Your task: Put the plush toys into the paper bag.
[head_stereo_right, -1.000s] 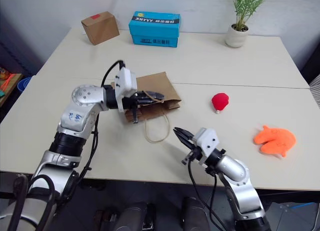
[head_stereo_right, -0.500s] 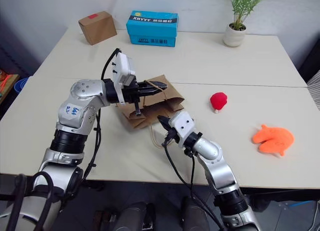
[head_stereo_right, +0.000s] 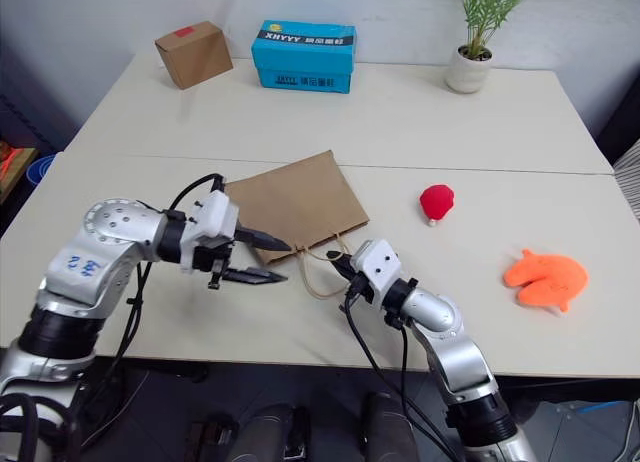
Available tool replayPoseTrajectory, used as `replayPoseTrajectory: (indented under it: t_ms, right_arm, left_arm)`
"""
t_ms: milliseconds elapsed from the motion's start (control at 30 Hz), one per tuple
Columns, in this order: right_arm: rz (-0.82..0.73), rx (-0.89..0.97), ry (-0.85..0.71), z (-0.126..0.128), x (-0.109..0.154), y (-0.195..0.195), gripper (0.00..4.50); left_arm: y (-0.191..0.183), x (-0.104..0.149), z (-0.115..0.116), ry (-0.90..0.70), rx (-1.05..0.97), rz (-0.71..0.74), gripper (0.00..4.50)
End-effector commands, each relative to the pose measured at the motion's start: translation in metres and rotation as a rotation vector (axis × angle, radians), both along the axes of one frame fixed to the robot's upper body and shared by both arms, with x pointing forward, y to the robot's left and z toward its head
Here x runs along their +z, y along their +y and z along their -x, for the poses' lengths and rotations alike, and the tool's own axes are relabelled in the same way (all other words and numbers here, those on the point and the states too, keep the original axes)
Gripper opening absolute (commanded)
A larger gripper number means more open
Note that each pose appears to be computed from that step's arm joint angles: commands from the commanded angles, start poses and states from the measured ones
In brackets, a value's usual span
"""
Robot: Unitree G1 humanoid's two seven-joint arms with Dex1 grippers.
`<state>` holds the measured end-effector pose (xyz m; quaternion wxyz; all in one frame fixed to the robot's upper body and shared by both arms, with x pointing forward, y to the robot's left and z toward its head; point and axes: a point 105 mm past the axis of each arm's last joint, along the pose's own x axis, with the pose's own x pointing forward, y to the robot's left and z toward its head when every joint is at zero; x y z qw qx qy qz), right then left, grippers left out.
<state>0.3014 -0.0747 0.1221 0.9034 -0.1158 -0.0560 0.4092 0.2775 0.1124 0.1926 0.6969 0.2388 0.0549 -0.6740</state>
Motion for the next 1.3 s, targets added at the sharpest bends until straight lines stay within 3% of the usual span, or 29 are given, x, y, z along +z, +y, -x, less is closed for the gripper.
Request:
replayPoseTrajectory:
  t_ms: [33, 100, 400, 500, 700, 900, 1133, 1300]
  right_arm:
    - [-0.019, 0.023, -0.021, 0.008, 0.01, -0.003, 0.0]
    - [-0.017, 0.023, -0.007, 0.01, 0.008, -0.006, 0.0]
    - [0.016, 0.012, 0.028, 0.015, 0.001, -0.016, 0.0]
    - [0.016, -0.004, 0.028, 0.015, 0.001, -0.02, 0.0]
    - [0.012, -0.019, 0.04, 0.018, -0.002, -0.02, 0.0]
    - [0.005, -0.013, 0.039, 0.017, -0.004, -0.012, 0.0]
    - [-0.008, 0.035, -0.006, -0.001, 0.001, 0.016, 0.0]
    - [-0.016, 0.036, -0.055, -0.022, 0.01, 0.034, 0.0]
  left_arm:
    - [0.002, 0.021, -0.001, -0.114, 0.021, 0.073, 3.68]
    - [0.0, 0.02, -0.009, -0.192, 0.046, 0.071, 4.32]
    - [-0.028, -0.013, -0.029, -0.32, 0.025, 0.001, 4.32]
    - [-0.042, -0.018, -0.042, -0.35, 0.053, 0.024, 3.74]
    - [-0.058, -0.022, -0.047, -0.354, 0.036, 0.056, 1.89]
    - [-0.053, 0.016, -0.052, -0.304, 0.053, 0.222, 0.05]
    - [-0.04, 0.055, -0.062, -0.25, 0.083, 0.358, 0.05]
    - [-0.042, 0.076, -0.052, -0.203, 0.019, 0.458, 0.05]
